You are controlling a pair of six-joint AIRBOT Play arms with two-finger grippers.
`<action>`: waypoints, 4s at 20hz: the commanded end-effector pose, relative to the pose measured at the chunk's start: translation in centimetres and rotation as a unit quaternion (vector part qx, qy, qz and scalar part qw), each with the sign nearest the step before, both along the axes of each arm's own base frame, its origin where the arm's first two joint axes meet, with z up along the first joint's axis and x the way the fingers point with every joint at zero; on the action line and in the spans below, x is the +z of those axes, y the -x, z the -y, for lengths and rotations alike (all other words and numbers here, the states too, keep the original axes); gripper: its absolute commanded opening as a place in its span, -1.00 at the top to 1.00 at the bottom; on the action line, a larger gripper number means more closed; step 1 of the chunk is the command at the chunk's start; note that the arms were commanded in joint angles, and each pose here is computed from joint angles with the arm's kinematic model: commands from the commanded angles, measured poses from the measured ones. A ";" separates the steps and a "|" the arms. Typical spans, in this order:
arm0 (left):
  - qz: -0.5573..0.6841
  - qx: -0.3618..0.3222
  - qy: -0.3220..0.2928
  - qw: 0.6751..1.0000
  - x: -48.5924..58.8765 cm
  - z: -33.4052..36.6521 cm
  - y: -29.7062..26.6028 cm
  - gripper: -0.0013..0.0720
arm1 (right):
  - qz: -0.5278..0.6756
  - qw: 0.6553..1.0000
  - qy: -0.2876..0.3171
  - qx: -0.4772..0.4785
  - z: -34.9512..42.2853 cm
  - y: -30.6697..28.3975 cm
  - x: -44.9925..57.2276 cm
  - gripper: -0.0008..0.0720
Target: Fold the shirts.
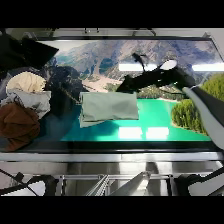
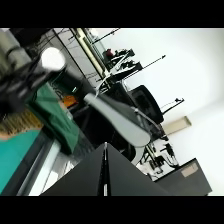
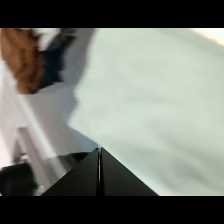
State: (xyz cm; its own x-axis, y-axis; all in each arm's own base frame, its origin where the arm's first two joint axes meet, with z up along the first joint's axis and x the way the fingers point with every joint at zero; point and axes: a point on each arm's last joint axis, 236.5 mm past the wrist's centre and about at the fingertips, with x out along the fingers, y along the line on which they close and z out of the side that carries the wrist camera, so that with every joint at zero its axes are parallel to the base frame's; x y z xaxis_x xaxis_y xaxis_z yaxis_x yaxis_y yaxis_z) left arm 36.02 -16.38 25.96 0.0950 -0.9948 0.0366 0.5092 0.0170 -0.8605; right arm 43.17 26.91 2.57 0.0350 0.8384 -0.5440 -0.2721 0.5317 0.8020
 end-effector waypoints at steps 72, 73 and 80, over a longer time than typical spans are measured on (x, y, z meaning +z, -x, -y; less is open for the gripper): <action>-0.052 -0.007 -0.027 0.998 -8.2 0.2 1.6 0.93 | -0.420 0.601 0.286 -0.617 56.5 31.0 2.1 -0.40; -0.052 -0.006 -0.027 0.998 -8.2 0.2 1.6 0.93 | -0.386 0.629 0.251 -0.626 56.2 28.2 2.1 0.05; -0.061 0.073 -0.144 0.985 -10.9 -2.5 -2.0 0.96 | -0.117 0.823 0.167 -0.530 48.4 9.5 6.9 0.93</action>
State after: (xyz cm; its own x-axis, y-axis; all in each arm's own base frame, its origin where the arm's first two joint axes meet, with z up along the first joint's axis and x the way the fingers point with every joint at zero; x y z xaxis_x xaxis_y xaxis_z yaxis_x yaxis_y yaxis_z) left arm 36.36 -15.51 16.92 0.1592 -0.9816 -0.1055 0.4018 0.1620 -0.9013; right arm 26.98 -25.58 7.01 0.3668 0.1626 -0.9160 0.8112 0.4262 0.4005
